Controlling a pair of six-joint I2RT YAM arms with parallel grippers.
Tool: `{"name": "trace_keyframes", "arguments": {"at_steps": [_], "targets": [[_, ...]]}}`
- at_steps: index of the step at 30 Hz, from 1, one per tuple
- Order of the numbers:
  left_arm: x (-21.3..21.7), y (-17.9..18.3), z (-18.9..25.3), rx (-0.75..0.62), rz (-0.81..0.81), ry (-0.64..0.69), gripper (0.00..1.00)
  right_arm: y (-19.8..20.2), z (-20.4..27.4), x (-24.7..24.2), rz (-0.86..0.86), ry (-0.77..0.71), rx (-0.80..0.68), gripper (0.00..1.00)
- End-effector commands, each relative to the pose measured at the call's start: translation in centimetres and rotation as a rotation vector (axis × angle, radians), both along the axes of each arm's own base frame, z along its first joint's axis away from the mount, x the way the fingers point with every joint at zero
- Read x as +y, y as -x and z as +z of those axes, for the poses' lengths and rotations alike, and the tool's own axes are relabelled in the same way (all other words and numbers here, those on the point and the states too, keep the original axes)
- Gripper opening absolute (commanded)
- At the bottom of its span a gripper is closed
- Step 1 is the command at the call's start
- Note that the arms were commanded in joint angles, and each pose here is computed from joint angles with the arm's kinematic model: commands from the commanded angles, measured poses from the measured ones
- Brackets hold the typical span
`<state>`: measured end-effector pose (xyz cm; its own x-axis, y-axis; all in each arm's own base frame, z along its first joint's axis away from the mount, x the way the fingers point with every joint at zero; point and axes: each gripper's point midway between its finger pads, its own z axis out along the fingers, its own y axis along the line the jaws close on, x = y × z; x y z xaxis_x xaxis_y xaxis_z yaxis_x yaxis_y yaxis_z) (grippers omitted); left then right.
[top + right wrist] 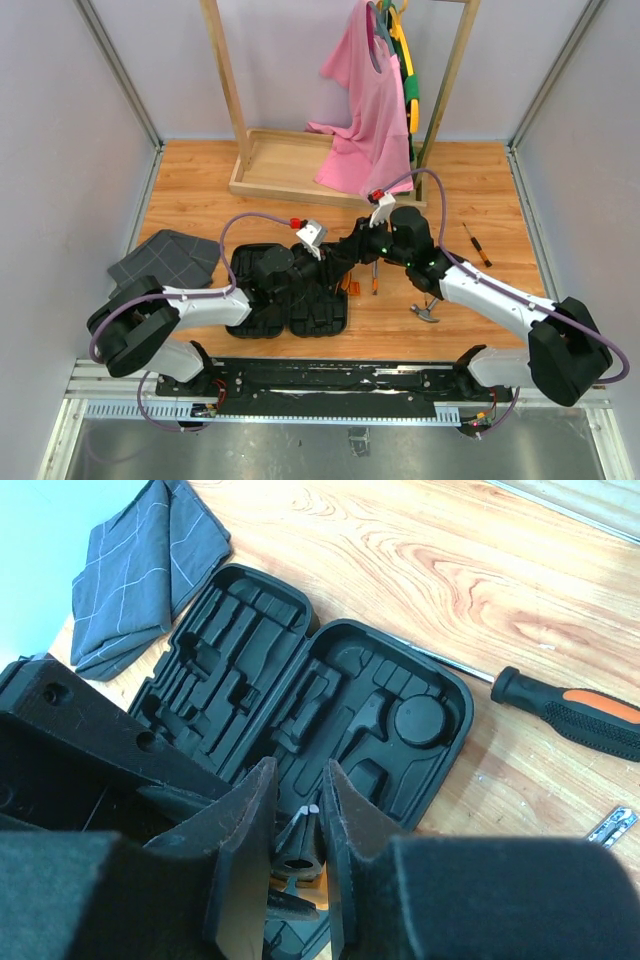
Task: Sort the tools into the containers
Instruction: Pick up the pliers at the center of the board.
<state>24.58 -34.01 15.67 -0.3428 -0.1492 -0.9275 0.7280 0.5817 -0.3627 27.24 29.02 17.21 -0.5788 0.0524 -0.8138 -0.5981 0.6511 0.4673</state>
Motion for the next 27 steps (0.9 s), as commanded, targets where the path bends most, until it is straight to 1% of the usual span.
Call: {"name": "trace_keyframes", "arguments": {"at_steps": [1,3,4,6,8,14,16,19,23,25,27], "targets": [[-0.8,-0.4,1.3,-0.029,-0.007,0.02,0.07,-0.5,2.1,0.2,0.009,-0.03,-0.063,0.06],[-0.8,-0.5,1.3,-0.027,-0.004,0.018,0.03,-0.8,2.2,-0.2,-0.022,-0.031,-0.074,0.15],[-0.7,-0.5,1.3,-0.028,0.0,0.019,0.01,-0.9,2.2,-0.5,-0.042,-0.031,-0.079,0.21],[-0.7,-0.6,1.3,-0.026,0.002,0.017,0.0,-1.3,2.4,-1.1,-0.088,-0.035,-0.091,0.37],[-0.8,-0.5,1.2,-0.022,0.0,0.016,0.0,-1.7,2.3,-2.2,-0.152,-0.029,-0.097,0.48],[-0.3,-0.9,1.2,-0.008,0.037,0.019,0.01,-2.1,2.4,-6.2,-0.357,-0.029,-0.146,0.67],[0.1,-1.2,1.2,-0.003,0.067,0.021,0.01,-2.0,2.1,-7.3,-0.403,-0.023,-0.157,0.72],[0.9,-1.6,1.4,-0.002,0.113,0.03,0.0,-1.6,1.1,-8.3,-0.423,0.008,-0.157,0.76],[2.5,-2.1,2.0,-0.002,0.192,0.059,0.0,-0.5,0.5,-7.6,-0.338,0.027,-0.154,0.78],[3.5,-2.4,2.3,0.005,0.24,0.083,0.01,0.2,0.1,-7.0,-0.288,0.01,-0.165,0.79],[4.7,-2.7,2.7,0.004,0.287,0.111,0.0,0.9,0.1,-6.2,-0.237,-0.034,-0.192,0.77]]}}
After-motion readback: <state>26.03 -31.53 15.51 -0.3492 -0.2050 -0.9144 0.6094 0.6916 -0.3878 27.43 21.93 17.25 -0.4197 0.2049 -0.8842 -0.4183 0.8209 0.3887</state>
